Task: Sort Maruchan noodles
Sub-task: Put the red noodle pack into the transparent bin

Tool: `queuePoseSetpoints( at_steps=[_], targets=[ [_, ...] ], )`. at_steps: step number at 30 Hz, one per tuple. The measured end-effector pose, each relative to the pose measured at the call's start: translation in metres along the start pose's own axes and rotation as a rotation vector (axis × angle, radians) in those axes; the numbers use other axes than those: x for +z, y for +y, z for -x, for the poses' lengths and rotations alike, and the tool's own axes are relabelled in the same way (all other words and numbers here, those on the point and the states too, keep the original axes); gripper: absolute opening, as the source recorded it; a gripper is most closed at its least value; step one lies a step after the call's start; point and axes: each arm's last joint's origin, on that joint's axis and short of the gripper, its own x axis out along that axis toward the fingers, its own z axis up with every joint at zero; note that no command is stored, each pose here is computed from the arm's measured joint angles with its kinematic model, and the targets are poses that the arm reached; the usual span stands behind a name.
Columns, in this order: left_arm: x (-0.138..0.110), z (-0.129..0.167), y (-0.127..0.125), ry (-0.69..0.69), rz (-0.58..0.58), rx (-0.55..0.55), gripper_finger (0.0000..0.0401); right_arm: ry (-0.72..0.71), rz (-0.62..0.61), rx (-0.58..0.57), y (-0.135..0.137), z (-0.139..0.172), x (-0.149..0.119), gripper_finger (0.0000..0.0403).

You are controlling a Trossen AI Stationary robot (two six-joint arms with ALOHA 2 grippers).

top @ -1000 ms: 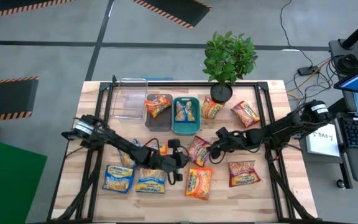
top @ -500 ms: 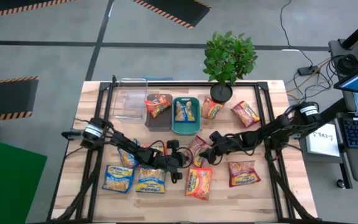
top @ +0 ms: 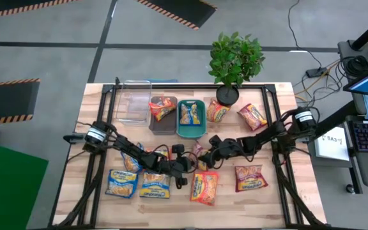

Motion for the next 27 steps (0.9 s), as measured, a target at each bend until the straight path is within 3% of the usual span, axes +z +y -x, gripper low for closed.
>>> queuePoseSetpoints(
  at_steps=[4,10,15,21,27],
  targets=[
    [0.005,0.008,-0.003,-0.002,-0.025,-0.013,0.0,0.006,0.012,0.016,0.003,0.002,0.002,0.0139],
    [0.03,0.046,0.003,-0.01,-0.105,0.009,0.0,-0.004,0.079,0.059,0.015,0.014,0.01,0.0038],
    [0.044,0.084,0.015,-0.051,-0.164,0.059,0.0,-0.039,0.15,0.131,0.028,0.027,0.019,0.0037],
    [0.046,0.136,0.044,-0.175,-0.126,0.077,0.0,-0.114,0.265,0.212,0.053,0.036,0.034,0.0037],
    [0.046,0.18,0.072,-0.45,-0.087,0.1,0.0,-0.265,0.438,0.261,0.092,0.035,0.073,0.0037]
  ],
)
